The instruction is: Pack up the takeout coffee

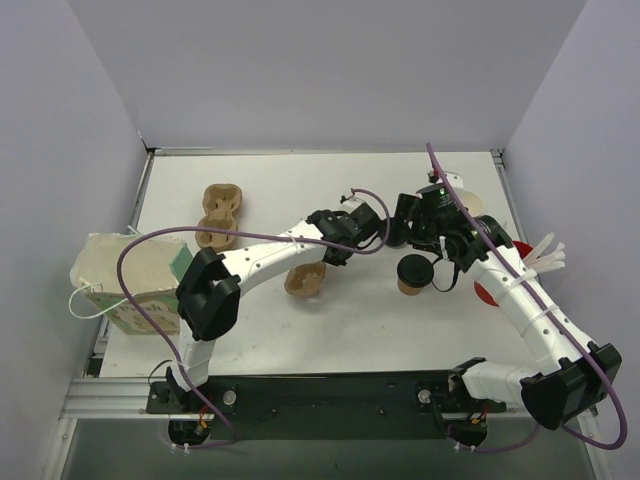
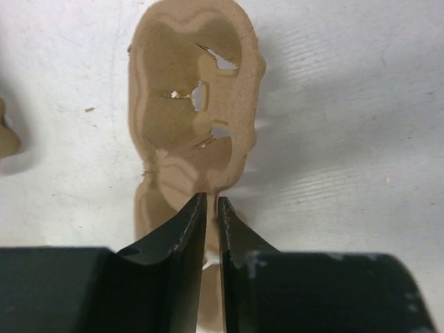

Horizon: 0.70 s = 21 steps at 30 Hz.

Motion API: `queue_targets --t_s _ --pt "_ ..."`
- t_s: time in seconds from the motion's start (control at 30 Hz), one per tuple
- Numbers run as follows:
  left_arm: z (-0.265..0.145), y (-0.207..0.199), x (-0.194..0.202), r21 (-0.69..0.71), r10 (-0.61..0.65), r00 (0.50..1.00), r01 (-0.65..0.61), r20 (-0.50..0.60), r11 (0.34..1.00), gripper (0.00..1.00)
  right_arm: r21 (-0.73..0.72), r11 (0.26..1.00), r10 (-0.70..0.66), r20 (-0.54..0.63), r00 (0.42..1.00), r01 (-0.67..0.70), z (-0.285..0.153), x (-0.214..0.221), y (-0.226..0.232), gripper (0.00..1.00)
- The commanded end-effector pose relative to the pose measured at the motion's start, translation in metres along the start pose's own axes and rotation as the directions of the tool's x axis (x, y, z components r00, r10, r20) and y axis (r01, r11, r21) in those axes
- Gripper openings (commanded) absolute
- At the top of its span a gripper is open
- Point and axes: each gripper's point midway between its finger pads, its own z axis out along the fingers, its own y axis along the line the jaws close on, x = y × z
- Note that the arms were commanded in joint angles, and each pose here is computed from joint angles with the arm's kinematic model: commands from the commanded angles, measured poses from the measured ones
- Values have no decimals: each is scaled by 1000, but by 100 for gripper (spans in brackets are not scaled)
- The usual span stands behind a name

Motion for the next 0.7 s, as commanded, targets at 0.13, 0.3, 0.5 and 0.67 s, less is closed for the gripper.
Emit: queue_targets --t_s 0.13,0.3,0.5,0.67 --pt "-16 -23 -7 157 -81 997 78 18 985 36 7 1000 12 18 1000 -12 -1 -1 -3 95" --pt "-24 -7 -15 194 -132 991 127 14 973 41 -57 998 -14 24 1000 16 -3 -5 8 95" --pt "-62 56 -62 297 -319 944 282 85 913 42 -349 923 -171 2 985 161 10 4 64 91" --pt "-103 98 -86 365 -447 881 369 156 855 42 -482 782 -420 64 905 397 24 27 109 91"
